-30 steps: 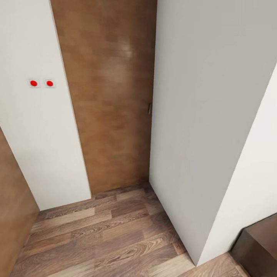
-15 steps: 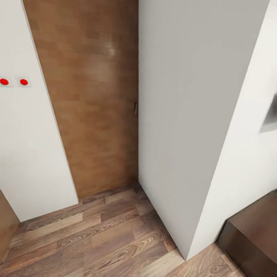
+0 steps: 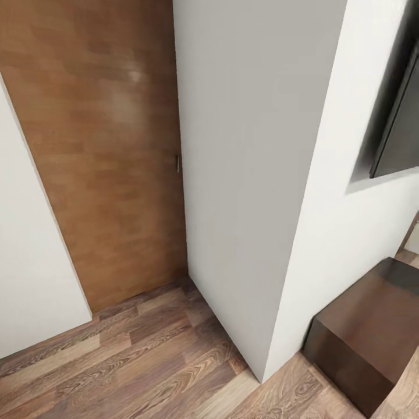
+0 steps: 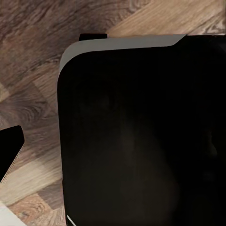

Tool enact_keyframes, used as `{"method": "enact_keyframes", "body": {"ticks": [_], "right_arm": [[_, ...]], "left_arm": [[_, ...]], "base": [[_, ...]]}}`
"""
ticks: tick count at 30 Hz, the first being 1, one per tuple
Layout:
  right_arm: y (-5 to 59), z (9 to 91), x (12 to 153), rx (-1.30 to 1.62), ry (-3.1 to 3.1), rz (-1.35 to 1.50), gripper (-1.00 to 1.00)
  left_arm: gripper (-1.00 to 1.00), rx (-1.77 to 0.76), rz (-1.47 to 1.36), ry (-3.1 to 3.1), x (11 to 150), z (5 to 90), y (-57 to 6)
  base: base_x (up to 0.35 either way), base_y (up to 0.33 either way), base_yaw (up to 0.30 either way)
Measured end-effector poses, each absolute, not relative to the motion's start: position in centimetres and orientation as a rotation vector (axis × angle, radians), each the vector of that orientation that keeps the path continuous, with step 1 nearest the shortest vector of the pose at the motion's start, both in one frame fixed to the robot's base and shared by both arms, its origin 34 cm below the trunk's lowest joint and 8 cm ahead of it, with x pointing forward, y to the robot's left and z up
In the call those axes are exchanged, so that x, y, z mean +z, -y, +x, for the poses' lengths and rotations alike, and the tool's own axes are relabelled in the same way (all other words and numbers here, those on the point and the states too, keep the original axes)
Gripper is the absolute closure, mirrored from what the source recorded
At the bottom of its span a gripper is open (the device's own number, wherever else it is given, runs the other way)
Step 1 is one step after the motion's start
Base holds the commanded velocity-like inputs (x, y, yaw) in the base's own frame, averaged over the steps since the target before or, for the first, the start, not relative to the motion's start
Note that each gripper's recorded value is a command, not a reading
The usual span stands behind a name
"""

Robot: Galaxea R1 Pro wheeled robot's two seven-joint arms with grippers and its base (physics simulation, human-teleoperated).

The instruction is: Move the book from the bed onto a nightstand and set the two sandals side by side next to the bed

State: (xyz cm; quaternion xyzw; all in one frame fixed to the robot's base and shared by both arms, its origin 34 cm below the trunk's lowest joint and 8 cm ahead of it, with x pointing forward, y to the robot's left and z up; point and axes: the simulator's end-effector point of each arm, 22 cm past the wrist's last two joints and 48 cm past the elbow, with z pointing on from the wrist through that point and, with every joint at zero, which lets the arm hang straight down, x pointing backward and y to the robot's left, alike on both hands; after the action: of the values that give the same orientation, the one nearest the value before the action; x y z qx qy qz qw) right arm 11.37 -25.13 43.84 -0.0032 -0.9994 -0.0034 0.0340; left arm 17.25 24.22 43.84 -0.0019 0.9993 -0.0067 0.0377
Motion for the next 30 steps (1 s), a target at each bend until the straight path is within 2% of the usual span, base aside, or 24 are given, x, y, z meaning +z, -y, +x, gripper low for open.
{"method": "enact_keyframes", "body": {"ticks": [30], "right_arm": [[25.13,11.37,43.84,-0.01,3.074,-0.011,-1.0]], "left_arm": [[-1.0,-0.021,-0.006,-3.065,43.84,17.28,-24.22]], "base": [[0.0,0.0,-0.286]]}}
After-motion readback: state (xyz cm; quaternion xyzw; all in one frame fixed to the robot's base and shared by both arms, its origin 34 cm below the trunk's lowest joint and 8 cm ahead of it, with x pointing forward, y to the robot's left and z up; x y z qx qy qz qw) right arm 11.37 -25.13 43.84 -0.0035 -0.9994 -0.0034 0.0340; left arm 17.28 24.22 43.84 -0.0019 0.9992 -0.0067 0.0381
